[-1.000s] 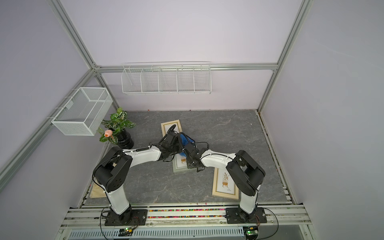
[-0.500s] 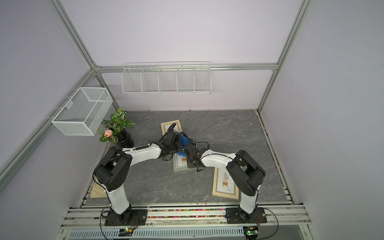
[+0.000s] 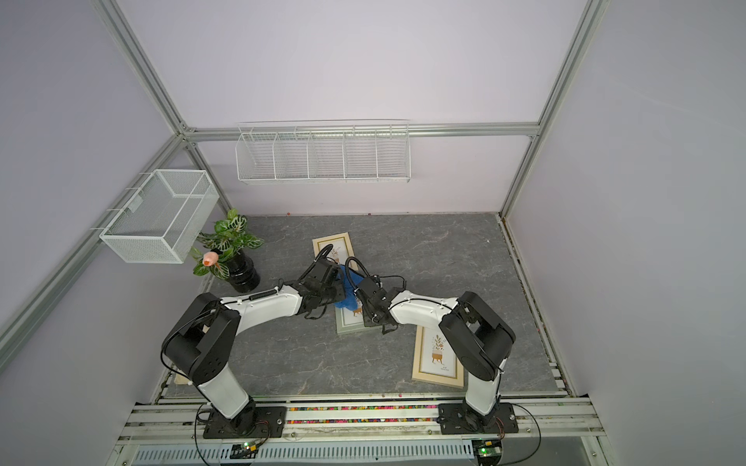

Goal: Wipe the picture frame with a cloth
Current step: Wipe the dirt from the picture frame.

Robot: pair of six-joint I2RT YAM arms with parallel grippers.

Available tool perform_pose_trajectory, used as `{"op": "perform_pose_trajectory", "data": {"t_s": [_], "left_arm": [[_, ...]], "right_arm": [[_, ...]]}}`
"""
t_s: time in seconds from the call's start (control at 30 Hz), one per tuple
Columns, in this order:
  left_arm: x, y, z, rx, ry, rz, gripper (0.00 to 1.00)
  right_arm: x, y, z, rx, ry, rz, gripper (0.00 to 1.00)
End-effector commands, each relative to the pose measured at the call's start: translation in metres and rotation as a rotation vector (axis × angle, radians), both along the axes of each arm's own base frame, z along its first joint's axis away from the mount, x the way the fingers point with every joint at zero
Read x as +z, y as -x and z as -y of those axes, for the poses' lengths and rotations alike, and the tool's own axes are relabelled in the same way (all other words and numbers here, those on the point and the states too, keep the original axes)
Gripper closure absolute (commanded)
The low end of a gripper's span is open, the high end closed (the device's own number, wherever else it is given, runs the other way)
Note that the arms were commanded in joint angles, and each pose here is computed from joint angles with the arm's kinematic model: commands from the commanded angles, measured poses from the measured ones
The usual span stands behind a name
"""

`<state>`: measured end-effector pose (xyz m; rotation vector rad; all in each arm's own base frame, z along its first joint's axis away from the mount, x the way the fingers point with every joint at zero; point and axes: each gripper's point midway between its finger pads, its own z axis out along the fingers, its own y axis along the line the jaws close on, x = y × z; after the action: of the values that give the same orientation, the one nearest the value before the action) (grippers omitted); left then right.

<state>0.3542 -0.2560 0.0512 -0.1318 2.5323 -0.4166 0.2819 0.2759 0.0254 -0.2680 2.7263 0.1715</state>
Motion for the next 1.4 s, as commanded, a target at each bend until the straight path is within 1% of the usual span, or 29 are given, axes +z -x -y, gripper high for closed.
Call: {"op": "perform_pose_trajectory", "data": {"t_s": [0.0,0.07,0.17,0.3,0.37,0.47,0.57,0.8,0.9,1.03,1.13,1.27,1.37], "left_arm": [[-0.027,0.007,0.019,-0.032,0.000,-0.098,1.00],[-0.025,0.002,0.019,-0.024,-0.017,-0.093,1.00],[-0.018,0.000,0.001,0.000,-0.051,-0.076,1.00],[-0.016,0.015,-0.036,0.027,-0.123,-0.077,1.00],[-0.017,0.027,-0.043,0.023,-0.128,-0.088,1.00],[-0.022,0.042,-0.040,0.010,-0.111,-0.109,1.00],[-0.028,0.043,-0.030,0.003,-0.101,-0.119,1.00],[-0.023,0.005,0.018,-0.046,-0.015,-0.109,1.00],[-0.022,0.000,0.018,-0.041,-0.032,-0.108,1.00],[-0.021,0.014,-0.005,-0.021,-0.077,-0.101,1.00],[-0.025,0.030,-0.019,-0.011,-0.091,-0.114,1.00],[-0.028,0.045,-0.016,-0.017,-0.065,-0.128,1.00],[-0.035,0.043,-0.004,-0.024,-0.030,-0.145,1.00]], "right_arm": [[-0.019,0.020,0.030,-0.018,0.122,-0.088,0.83],[-0.018,0.021,0.033,-0.020,0.134,-0.084,0.83],[-0.018,0.021,0.039,-0.027,0.147,-0.079,0.83],[-0.021,0.021,0.041,-0.032,0.145,-0.081,0.82],[-0.022,0.020,0.038,-0.027,0.142,-0.083,0.82],[-0.023,0.018,0.035,-0.022,0.142,-0.083,0.83],[-0.022,0.017,0.033,-0.020,0.139,-0.083,0.83],[-0.021,0.023,0.034,-0.016,0.140,-0.087,0.83],[-0.020,0.024,0.038,-0.028,0.147,-0.082,0.83],[-0.021,0.024,0.043,-0.039,0.146,-0.079,0.83],[-0.023,0.022,0.043,-0.031,0.150,-0.081,0.83],[-0.024,0.019,0.039,-0.023,0.146,-0.080,0.83],[-0.023,0.019,0.037,-0.024,0.144,-0.079,0.83]]}}
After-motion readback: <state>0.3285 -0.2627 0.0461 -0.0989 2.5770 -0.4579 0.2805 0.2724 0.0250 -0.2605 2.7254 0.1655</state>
